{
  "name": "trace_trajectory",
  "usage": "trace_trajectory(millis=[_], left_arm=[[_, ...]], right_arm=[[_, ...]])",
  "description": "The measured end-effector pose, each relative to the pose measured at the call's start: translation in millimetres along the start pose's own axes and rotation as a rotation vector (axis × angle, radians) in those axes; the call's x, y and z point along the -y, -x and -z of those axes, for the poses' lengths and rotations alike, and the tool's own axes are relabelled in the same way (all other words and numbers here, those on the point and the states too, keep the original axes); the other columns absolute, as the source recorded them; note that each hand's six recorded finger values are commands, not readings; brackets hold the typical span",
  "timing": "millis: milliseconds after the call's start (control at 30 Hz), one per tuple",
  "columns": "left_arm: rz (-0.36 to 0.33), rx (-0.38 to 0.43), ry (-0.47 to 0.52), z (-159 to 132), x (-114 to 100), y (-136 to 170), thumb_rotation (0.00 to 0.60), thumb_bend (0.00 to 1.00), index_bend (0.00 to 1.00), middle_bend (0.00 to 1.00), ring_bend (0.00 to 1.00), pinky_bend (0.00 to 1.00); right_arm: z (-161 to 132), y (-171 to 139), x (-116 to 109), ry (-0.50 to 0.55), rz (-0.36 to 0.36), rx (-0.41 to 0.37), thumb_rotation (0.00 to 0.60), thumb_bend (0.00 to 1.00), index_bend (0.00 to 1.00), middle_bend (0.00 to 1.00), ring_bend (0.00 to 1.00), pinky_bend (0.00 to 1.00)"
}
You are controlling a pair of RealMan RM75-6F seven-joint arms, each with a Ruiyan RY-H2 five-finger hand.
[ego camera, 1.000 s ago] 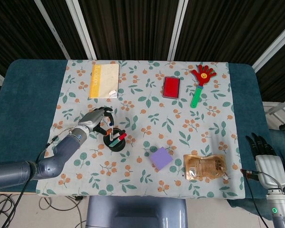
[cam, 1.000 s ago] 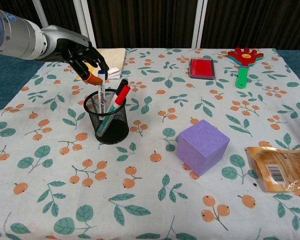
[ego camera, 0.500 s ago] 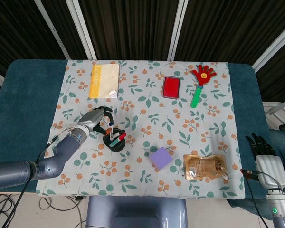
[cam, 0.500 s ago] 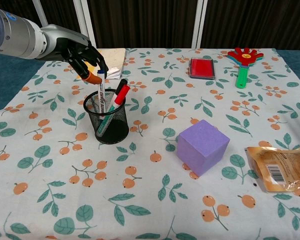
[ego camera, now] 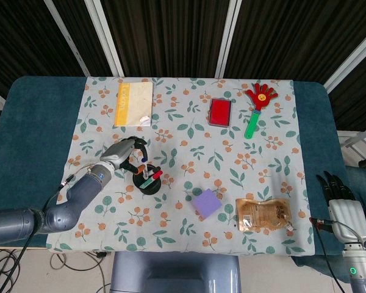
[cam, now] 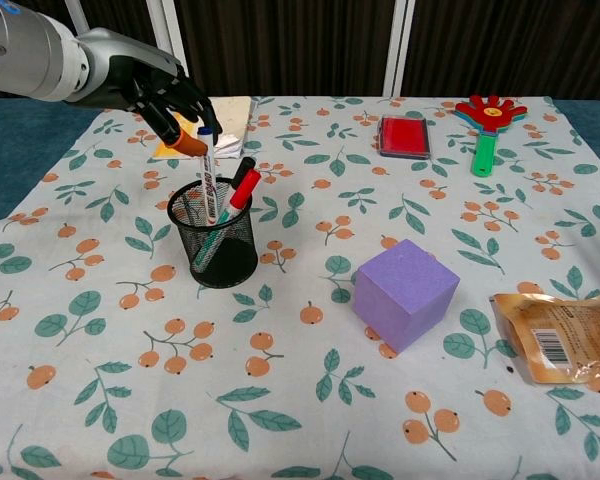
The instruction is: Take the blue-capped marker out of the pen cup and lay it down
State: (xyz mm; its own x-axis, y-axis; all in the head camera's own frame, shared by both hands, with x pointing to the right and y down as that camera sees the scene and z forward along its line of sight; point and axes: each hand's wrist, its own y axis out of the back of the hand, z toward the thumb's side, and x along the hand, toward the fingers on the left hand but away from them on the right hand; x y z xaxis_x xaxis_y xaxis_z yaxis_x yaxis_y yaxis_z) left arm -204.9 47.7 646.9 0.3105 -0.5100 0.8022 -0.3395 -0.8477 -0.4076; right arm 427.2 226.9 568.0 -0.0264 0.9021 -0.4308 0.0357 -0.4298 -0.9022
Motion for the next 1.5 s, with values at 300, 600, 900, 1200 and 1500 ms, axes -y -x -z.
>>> trace_trajectory(millis=[300,600,900,1200,1500], left_arm=[[-0.028,0.042,0.032,-21.3,-28.9,35.7,0.6,0.44,0.58,0.15,0.0,0.0],[-0.173,0.086,-0.027,-19.8,-74.0,80.3,0.6,0.44,0.57,0.15,0.0,0.0],[-0.138,0.059,0.047,26.0,-74.5,98.9,0.6,0.44,0.57,0.15,0.0,0.0],[-0.063,0.007,0.062,74.8,-61.3,92.5,0.6,0.44,0.58,0.16,0.0,0.0],[0.004,0.002,0.026,89.7,-28.2,67.1,0.6,0.44,0.57,0.16,0.0,0.0]], right_arm=[[-0.4,-0.8,-1.6,0.002,0.004,0.0,0.6,0.05,0.07,0.0,0.03,0.19],[-3.3,-0.9,-1.1,0.001,0.002,-0.006,0.6,0.05,0.07,0.0,0.03,0.19],[-3.9,-0.2,1.5,-0.004,-0.005,-0.006,0.6,0.05,0.08,0.0,0.03,0.19],[-5.5,0.0,5.3,-0.01,-0.015,-0.007,0.6,0.05,0.07,0.0,0.03,0.19],[-3.6,-0.6,4.9,-0.011,-0.014,-0.003,0.6,0.05,0.07,0.0,0.03,0.19]])
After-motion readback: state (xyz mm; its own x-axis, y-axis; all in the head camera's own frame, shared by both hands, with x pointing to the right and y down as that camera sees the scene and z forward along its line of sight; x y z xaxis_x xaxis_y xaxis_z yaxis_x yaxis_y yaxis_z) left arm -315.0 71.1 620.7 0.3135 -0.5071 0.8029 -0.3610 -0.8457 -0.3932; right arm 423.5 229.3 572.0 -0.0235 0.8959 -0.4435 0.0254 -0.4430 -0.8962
